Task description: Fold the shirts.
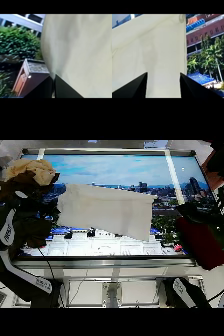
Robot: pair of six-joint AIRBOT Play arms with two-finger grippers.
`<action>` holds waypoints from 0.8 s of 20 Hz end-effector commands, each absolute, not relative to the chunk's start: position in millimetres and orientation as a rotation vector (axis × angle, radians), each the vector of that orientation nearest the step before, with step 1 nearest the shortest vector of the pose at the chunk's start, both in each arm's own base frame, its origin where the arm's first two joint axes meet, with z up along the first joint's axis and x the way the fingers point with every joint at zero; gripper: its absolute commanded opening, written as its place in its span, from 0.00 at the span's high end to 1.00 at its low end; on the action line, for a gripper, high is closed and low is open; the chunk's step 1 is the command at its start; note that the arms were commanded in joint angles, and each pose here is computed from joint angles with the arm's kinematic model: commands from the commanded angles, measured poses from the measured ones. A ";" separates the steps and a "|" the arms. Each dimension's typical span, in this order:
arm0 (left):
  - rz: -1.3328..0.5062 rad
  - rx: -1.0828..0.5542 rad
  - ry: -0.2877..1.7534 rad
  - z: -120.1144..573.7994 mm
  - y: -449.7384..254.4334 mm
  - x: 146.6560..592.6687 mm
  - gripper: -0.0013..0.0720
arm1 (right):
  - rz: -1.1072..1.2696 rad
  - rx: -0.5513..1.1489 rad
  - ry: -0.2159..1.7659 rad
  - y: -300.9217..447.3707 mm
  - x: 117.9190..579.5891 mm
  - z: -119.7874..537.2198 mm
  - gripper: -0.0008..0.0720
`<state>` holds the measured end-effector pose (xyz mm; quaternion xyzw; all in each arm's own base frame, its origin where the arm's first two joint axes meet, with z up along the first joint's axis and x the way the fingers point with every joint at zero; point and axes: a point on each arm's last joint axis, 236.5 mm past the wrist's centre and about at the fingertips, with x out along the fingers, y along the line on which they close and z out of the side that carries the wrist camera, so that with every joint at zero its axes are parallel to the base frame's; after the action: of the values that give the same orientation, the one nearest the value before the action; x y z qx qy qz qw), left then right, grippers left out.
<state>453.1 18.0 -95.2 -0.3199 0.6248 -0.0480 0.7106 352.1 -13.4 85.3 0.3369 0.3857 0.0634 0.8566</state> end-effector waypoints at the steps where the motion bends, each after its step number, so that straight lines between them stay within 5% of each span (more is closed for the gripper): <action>1: -0.163 -0.683 1.402 -94.1 4.0 450.9 0.96 | 0.123 0.789 0.940 -0.7 330.3 66.0 0.37; 5: -0.172 -0.682 1.416 -93.9 1.4 447.6 0.96 | 0.048 1.077 1.245 44.5 264.1 -13.8 0.37; 9: -0.191 -0.684 1.445 -93.0 -2.4 440.6 0.96 | -0.008 1.340 1.216 98.9 259.5 -59.6 0.37; 16: -0.204 -0.679 1.457 -92.6 -3.9 437.6 0.96 | -0.197 1.350 1.061 119.2 275.1 -97.8 0.37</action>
<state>438.8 -3.3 -92.8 -0.3056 0.6496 -0.0881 0.6906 265.9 123.3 -84.5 0.5784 0.5053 -0.0388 0.6392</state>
